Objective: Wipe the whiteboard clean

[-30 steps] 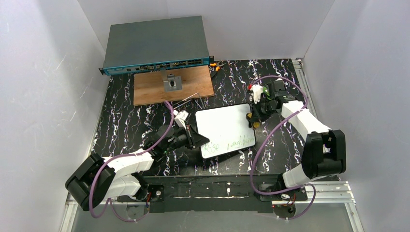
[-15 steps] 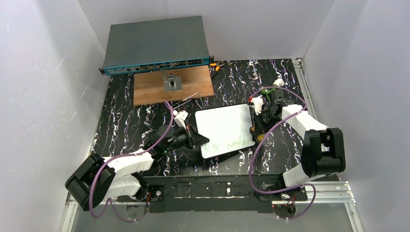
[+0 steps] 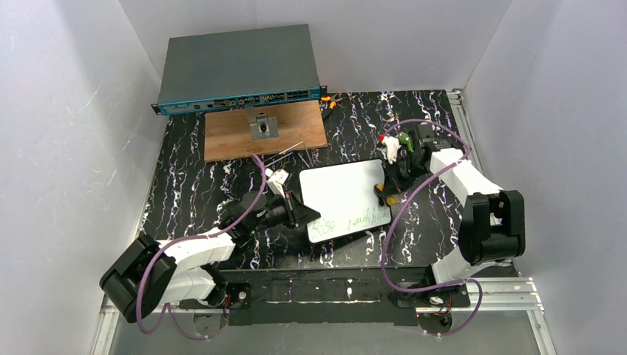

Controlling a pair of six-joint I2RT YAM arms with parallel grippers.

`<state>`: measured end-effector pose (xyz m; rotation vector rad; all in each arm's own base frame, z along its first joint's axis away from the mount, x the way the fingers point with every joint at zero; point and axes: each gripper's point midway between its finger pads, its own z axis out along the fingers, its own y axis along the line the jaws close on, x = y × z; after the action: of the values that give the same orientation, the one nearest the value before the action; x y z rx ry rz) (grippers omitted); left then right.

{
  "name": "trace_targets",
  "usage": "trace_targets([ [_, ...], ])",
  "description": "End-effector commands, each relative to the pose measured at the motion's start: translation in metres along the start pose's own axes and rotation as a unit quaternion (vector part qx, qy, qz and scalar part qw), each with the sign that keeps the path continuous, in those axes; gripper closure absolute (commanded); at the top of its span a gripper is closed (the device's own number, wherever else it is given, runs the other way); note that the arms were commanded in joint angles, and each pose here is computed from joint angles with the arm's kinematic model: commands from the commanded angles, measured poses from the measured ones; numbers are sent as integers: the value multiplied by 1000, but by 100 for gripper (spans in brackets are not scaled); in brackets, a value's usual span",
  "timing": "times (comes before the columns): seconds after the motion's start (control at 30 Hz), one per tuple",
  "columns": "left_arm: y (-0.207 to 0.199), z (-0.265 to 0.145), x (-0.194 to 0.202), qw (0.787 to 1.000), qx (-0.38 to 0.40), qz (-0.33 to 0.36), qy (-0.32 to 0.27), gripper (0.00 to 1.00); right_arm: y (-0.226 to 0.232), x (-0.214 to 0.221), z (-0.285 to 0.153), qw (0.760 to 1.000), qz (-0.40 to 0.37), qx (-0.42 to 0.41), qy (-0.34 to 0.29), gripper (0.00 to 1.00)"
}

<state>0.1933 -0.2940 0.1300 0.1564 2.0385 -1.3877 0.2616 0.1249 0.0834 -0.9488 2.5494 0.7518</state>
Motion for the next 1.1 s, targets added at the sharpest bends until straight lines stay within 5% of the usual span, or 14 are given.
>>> trace_targets([
  [0.0,-40,-1,-26,996,73,41,-40,100,-14,-64,-17,997,-15,31,-76,99],
  [0.3,-40,-5,-26,995,69,46,-45,100,-44,-45,-5,997,22,73,-32,99],
  [0.6,-38,2,-25,996,75,38,-41,100,23,7,10,998,-42,-40,-18,99],
  [0.9,-39,6,-26,996,75,26,-36,100,92,-72,15,969,-227,-63,-73,99],
  [1.07,-41,6,-28,996,73,23,-36,100,121,-94,30,959,-270,-58,-68,99],
])
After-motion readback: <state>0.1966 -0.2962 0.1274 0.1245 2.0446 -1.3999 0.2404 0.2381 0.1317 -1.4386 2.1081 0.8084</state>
